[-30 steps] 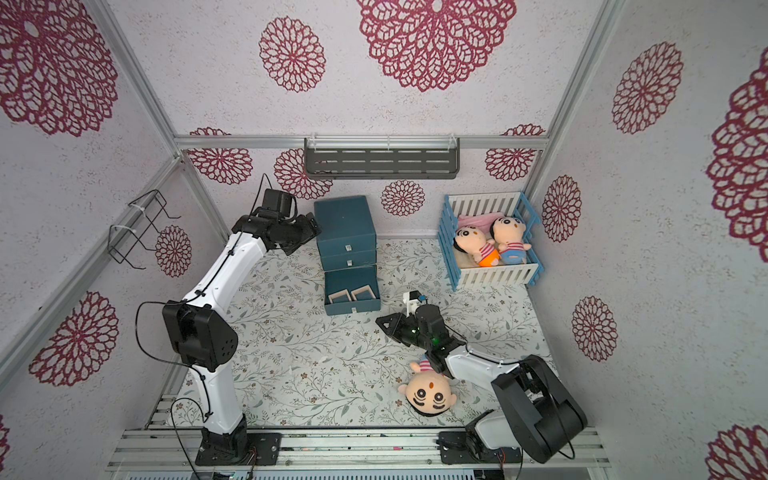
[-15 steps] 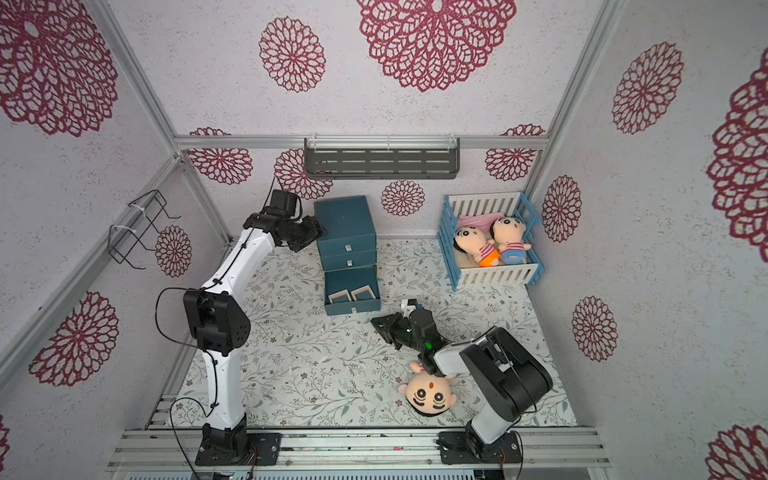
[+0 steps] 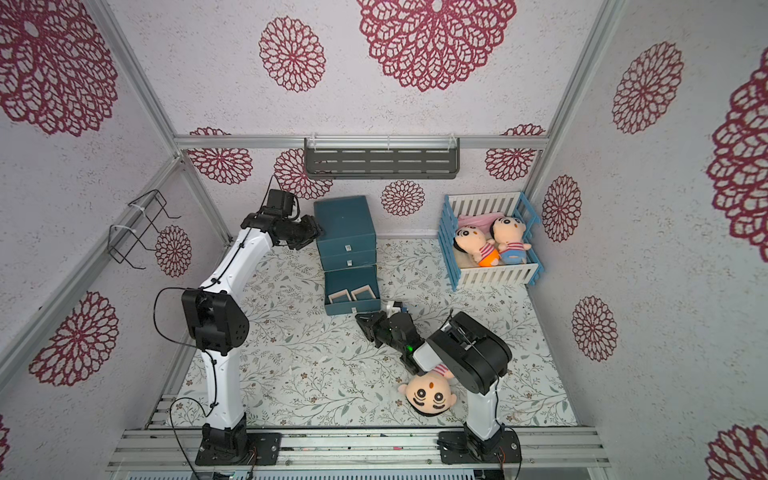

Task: Place the brooch boxes into the drawer by color
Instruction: Close the drawer in the storage box.

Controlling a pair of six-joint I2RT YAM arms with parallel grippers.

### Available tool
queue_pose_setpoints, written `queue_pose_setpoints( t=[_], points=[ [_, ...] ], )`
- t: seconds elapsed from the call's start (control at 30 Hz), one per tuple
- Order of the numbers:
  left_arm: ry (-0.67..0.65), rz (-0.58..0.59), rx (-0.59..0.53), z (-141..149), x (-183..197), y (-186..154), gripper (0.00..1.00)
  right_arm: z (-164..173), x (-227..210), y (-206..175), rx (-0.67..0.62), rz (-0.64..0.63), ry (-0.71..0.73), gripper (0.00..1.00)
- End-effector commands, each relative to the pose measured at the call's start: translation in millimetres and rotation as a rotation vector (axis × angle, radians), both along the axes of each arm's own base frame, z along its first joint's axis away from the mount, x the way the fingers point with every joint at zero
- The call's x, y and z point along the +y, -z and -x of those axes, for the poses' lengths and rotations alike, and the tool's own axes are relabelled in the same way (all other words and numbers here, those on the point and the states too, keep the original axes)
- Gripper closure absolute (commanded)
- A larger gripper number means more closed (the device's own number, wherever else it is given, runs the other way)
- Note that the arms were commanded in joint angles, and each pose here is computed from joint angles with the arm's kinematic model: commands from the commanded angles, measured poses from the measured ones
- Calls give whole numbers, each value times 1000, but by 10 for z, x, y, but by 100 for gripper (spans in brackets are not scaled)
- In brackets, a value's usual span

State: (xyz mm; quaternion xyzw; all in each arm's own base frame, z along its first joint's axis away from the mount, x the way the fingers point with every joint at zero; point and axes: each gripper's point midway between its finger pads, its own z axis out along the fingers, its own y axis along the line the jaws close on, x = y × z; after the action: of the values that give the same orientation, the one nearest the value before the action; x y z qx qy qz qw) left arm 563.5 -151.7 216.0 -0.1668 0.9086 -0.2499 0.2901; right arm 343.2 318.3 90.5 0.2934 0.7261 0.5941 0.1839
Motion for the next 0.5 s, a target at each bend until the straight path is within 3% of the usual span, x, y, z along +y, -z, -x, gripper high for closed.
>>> queue_pose_setpoints(
  t=[0.0, 0.07, 0.47],
  points=[
    [-19, -29, 90, 96, 144, 258, 43, -172, 34, -159, -40, -39, 65, 68],
    [-15, -23, 85, 92, 135, 235, 43, -189, 38, -94, -20, -23, 76, 64],
    [-10, 4, 88, 75, 129, 241, 44, -262, 100, 161, 40, 7, 101, 60]
  ],
)
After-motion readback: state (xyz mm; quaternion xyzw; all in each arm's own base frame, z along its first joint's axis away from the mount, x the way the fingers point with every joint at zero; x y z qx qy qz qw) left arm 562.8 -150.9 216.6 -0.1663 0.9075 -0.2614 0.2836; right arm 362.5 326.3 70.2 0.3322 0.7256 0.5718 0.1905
